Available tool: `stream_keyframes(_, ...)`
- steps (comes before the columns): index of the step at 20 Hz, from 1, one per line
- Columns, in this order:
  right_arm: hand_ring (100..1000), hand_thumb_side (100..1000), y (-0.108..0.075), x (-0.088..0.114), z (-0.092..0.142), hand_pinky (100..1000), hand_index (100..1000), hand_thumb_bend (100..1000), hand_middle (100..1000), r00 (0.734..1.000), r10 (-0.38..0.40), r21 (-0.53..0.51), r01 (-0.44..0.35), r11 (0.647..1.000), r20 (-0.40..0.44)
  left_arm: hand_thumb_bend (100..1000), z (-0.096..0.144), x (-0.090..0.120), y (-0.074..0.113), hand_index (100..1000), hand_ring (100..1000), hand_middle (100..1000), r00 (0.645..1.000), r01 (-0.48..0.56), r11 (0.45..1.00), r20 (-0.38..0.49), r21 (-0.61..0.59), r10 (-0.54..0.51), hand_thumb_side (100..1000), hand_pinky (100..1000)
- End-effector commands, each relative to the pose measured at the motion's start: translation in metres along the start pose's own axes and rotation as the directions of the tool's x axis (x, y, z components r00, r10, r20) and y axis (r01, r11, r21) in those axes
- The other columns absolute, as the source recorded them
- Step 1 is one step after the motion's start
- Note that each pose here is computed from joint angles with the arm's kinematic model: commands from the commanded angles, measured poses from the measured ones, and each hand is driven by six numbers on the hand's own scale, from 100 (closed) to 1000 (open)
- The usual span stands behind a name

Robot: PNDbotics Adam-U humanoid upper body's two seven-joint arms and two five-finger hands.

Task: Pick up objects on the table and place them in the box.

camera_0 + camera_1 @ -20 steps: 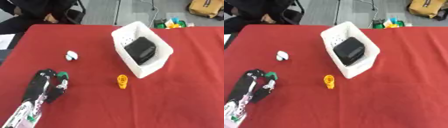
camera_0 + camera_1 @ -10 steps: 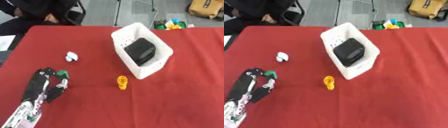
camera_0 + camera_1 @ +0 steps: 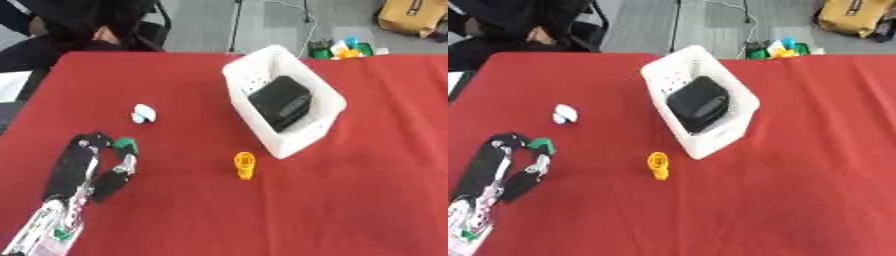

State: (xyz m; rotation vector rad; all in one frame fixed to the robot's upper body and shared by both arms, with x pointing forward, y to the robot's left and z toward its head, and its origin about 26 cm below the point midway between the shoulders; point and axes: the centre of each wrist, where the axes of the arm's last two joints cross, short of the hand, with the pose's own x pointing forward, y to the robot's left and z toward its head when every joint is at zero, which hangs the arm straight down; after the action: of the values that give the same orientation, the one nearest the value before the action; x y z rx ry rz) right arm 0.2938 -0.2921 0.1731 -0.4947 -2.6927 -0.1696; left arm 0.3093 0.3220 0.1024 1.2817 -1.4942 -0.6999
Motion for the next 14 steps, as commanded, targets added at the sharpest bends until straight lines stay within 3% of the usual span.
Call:
stream_keyframes(1,772,1000,-0.001,0.006,-0.007,760,731,100,643,0.999,-0.008,-0.001,0.008,1.0,0.033,100,-0.008,-0.001,0.017,620,811,696,0.999,0.028,0.998,0.022,0.049,-0.029,864,1000)
stream_keyframes(14,774,1000,-0.002,0.006,-0.007,763,732,100,644,1.0,-0.009,0.003,0.009,1.0,0.028,100,-0.023,0.015,0.038,612,805,688,0.996,0.013,0.995,0.089,0.102,-0.022,835,1000)
